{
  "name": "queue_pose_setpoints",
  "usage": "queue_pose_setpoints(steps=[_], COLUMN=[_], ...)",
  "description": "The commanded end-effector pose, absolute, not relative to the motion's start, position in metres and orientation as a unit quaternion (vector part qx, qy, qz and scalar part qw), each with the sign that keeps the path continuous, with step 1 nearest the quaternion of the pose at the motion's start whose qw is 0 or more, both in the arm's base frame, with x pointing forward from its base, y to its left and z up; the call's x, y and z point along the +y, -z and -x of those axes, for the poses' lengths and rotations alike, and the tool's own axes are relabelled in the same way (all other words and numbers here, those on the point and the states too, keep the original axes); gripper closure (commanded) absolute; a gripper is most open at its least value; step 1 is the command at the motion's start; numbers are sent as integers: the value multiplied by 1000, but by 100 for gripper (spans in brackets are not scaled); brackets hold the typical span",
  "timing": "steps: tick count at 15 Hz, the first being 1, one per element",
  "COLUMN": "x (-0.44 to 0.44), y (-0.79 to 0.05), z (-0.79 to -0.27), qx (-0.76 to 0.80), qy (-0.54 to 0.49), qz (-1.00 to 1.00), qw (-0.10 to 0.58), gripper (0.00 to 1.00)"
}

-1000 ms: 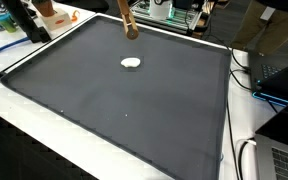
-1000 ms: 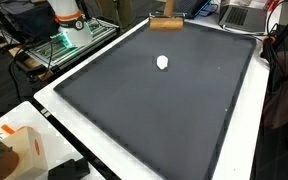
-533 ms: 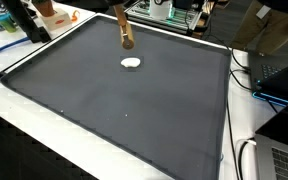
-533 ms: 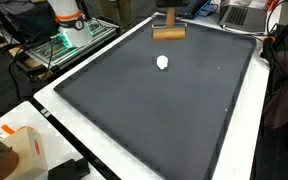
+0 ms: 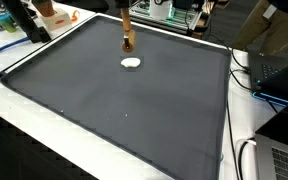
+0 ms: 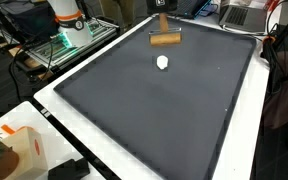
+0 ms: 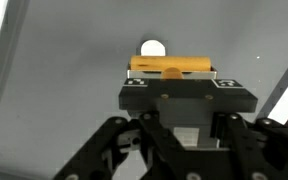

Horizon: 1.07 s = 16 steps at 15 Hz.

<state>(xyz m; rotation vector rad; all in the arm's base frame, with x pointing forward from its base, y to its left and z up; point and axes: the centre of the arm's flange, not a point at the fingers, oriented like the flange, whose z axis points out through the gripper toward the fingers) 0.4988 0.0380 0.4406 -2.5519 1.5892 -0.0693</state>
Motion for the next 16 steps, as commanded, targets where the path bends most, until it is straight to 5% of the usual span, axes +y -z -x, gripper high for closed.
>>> queue_pose_setpoints(steps=[1, 3, 4, 10, 16], x=[41, 41, 40, 56, 63], y=[-439, -440, -439, -420, -418], z=[-490, -490, -493, -474, -481], qx=[525, 524, 525, 543, 511], qy=[24, 24, 24, 80, -2], qz=[848, 849, 848, 836, 859], qw=[66, 66, 66, -17, -18], gripper=[52, 52, 77, 77, 77])
